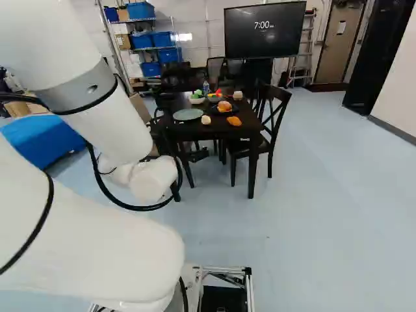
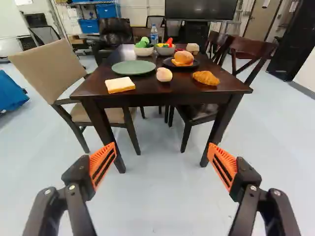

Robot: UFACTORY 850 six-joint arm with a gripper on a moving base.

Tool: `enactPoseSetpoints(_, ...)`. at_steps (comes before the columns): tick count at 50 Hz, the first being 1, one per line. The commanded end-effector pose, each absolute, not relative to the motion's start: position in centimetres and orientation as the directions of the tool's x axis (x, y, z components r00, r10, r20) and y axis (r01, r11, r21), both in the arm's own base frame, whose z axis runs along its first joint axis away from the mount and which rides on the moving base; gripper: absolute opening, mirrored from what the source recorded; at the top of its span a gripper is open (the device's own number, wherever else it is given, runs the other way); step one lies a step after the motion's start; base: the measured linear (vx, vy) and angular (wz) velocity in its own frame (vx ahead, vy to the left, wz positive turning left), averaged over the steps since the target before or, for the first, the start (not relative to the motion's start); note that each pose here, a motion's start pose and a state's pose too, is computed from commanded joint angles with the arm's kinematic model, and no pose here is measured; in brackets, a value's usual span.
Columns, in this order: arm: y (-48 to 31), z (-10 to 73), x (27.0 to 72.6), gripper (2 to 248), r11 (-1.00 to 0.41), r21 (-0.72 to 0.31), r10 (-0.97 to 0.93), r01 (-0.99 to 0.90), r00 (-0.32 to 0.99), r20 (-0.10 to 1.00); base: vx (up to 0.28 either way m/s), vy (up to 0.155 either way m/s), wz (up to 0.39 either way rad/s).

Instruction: Move the croissant to the empty plate

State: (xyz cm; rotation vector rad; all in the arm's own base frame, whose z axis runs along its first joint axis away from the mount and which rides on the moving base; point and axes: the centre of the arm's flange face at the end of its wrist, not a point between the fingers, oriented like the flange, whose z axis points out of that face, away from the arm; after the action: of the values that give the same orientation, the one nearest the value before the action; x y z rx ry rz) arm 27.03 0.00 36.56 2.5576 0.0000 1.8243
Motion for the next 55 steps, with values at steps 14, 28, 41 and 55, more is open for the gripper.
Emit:
enactPoseSetpoints(14,0.00,36.56,27.03,247,-1.000,0.000,0.000,0.000,0.326,0.946,0.194,-0.045,0.106)
enactPoseSetpoints(28,0.00,36.56,27.03,247,-1.000,0.000,0.000,0.000,0.326,0.946,0.213,-0.081,-0.010)
enactPoseSetpoints(41,0.00,36.56,27.03,247,-1.000,0.000,0.000,0.000,0.326,0.946,0.222,-0.057,-0.009)
enactPoseSetpoints(55,0.00,36.56,27.03,247,-1.000,0.000,0.000,0.000,0.326,0.946,0.215,-0.049,-0.015)
